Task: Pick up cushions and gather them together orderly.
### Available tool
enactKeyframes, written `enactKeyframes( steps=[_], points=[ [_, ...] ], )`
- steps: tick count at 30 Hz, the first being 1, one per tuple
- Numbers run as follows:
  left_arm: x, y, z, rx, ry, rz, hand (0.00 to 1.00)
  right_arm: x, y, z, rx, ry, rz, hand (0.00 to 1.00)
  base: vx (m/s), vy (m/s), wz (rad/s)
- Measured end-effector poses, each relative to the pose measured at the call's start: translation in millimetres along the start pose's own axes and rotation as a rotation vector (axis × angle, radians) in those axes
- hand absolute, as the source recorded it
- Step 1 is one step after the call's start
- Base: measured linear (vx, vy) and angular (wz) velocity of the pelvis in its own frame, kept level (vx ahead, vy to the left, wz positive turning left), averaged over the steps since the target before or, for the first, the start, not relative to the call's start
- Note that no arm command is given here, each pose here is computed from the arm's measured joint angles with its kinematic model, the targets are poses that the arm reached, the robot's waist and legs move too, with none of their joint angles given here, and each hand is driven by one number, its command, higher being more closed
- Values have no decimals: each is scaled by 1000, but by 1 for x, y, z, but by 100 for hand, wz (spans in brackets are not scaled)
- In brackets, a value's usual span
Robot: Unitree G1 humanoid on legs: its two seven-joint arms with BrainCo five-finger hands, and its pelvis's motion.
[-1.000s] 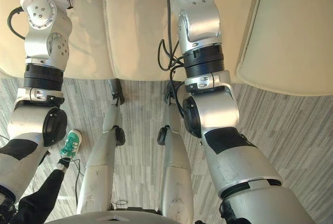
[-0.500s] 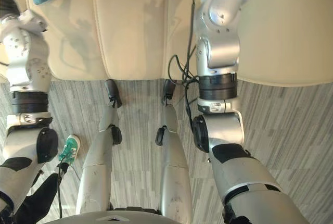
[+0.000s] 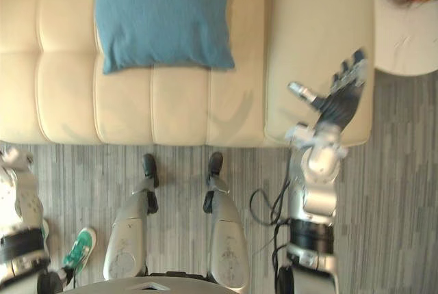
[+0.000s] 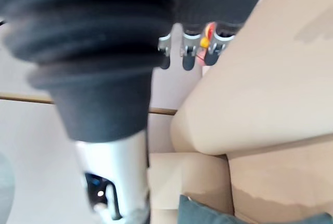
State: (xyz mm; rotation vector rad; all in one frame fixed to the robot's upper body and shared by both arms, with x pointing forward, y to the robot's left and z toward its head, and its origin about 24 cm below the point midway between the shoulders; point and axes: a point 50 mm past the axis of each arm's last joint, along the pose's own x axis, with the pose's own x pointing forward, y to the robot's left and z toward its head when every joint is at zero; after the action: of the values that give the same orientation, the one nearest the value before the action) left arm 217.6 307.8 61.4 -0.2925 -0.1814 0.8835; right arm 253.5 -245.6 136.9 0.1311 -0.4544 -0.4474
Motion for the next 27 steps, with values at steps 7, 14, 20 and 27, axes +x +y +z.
enactKeyframes(
  steps=[7,14,20,27],
  points=[
    [-106,60,-133,175,666,20,0,-135,-46,-138,-194,781,-70,0,139,21,-5],
    [-170,88,-186,445,1040,-14,0,-238,-84,-182,-257,1281,-257,0,73,31,-13],
    [-181,108,-189,535,1114,12,0,-267,-106,-182,-307,1415,-345,0,24,32,-15],
    [-168,123,-184,547,1094,113,0,-253,-94,-188,-314,1395,-284,0,-84,19,-27]
  ],
)
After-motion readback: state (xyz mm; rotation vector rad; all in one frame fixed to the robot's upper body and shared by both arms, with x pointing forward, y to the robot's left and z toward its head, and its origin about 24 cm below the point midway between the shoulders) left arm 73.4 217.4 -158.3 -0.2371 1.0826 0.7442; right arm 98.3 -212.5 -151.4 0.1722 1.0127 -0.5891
